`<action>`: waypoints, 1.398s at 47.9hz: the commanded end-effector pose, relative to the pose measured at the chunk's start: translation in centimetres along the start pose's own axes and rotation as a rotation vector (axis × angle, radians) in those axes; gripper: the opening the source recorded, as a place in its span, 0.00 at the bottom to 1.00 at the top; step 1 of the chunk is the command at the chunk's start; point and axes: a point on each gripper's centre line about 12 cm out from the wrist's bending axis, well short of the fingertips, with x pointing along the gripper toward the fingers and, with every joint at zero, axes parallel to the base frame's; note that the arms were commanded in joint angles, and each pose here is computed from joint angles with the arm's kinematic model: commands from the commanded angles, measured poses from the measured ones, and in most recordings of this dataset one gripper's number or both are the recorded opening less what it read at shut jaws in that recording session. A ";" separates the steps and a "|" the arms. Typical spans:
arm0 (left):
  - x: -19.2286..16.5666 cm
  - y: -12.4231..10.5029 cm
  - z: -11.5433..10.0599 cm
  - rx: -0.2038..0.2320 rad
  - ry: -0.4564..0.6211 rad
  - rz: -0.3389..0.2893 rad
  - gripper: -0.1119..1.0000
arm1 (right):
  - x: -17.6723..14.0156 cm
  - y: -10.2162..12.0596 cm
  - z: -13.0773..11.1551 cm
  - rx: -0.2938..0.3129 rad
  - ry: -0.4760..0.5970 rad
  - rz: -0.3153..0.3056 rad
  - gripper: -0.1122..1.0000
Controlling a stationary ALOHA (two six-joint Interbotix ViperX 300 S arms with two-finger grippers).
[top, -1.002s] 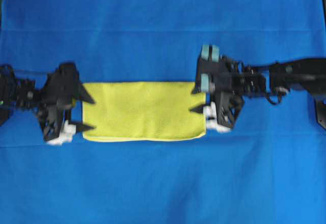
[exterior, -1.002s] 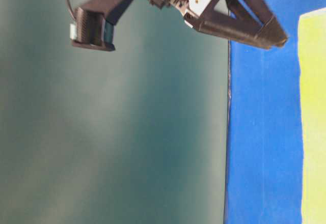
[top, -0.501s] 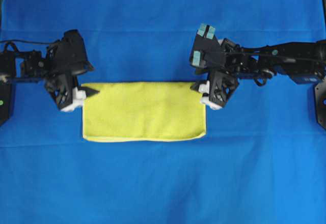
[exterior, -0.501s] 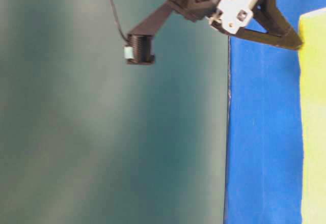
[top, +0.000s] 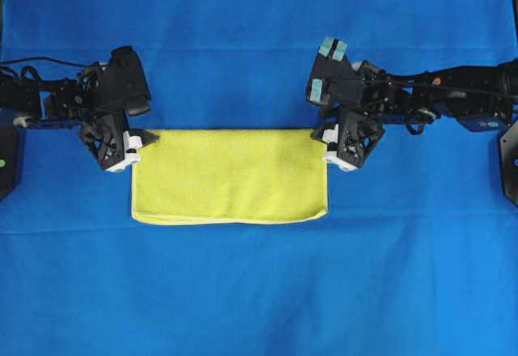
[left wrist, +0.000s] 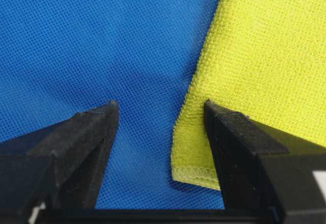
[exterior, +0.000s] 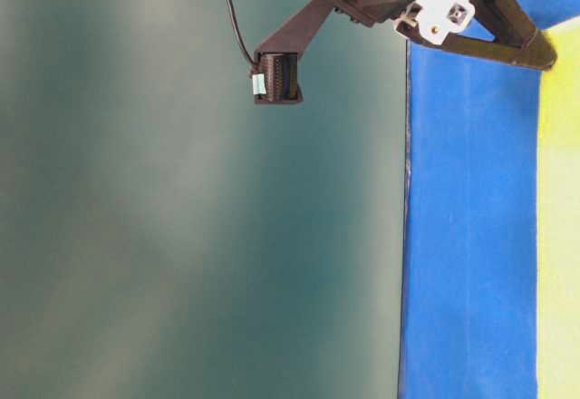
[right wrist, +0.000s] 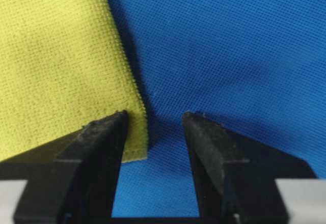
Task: Fold the yellow towel.
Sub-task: 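Grasp the folded towel's far corners with both grippers, then swing the left gripper's corner under the right, folding the strip lengthwise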
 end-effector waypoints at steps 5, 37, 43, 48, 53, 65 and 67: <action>0.0 -1.1 0.5 0.027 -0.005 -0.026 0.64 | -0.3 0.9 0.5 -0.018 -0.022 0.017 0.49; -1.7 -1.9 2.7 0.030 0.035 -0.037 0.12 | -2.6 1.6 2.6 -0.029 -0.055 0.036 0.11; -4.3 -2.5 5.5 0.027 -0.020 -0.055 0.12 | -4.9 1.9 4.0 -0.038 -0.072 0.047 0.11; -6.6 -3.3 7.0 0.041 -0.061 -0.076 0.12 | -7.1 2.2 5.1 -0.053 -0.084 0.054 0.11; -8.7 -4.0 8.0 0.055 -0.103 -0.099 0.12 | -9.1 2.3 6.0 -0.067 -0.093 0.058 0.11; -11.1 -4.7 8.6 0.070 -0.168 -0.132 0.12 | -12.2 2.5 7.1 -0.089 -0.156 0.060 0.11; -11.0 -4.7 8.6 0.072 -0.167 -0.131 0.12 | -12.2 2.5 7.2 -0.088 -0.164 0.060 0.11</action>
